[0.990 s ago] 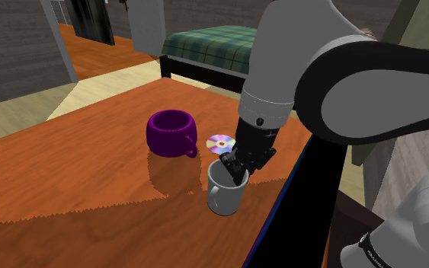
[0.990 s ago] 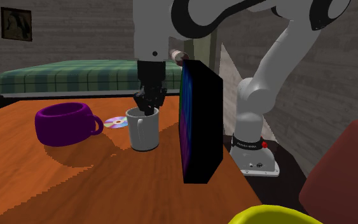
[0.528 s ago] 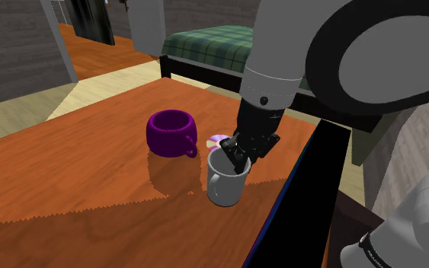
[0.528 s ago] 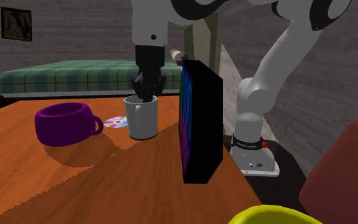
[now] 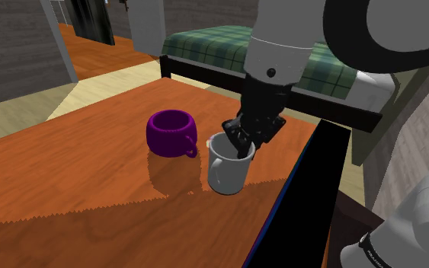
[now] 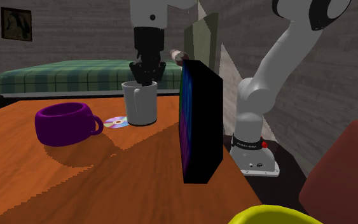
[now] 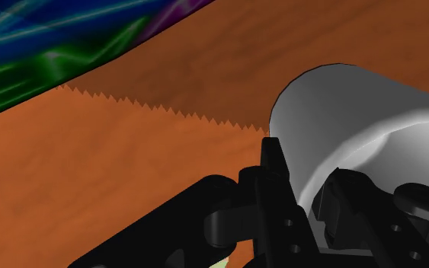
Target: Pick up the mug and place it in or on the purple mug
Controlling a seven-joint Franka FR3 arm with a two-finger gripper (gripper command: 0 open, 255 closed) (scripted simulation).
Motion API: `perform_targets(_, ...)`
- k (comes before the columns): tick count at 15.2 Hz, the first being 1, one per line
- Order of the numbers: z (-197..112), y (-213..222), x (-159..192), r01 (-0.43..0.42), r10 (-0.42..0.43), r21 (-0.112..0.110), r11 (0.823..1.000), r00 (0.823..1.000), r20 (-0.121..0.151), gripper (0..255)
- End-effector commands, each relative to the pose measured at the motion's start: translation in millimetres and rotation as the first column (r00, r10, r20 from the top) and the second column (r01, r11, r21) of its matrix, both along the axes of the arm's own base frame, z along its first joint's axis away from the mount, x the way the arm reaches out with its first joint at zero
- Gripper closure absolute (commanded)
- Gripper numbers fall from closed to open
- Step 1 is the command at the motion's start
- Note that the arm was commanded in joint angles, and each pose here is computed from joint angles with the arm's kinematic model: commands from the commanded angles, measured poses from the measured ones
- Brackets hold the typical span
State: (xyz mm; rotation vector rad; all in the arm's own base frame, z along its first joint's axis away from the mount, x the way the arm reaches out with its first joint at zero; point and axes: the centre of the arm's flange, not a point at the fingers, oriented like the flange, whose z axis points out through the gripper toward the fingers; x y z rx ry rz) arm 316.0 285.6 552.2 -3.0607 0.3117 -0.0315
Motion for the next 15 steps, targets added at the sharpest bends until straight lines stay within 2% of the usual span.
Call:
perform_targets(1,12.3,0.0,-1.3,0.0,0.0,0.0,1.0,1.0,0.0,255)
perform_targets(14,78.1,0.0,-1.3,0.0,0.0,0.0,1.0,1.0,0.0,255)
perform_targets(15,79.3,0.0,11.8,0.0,0.0,0.0,1.0,1.0,0.0,255)
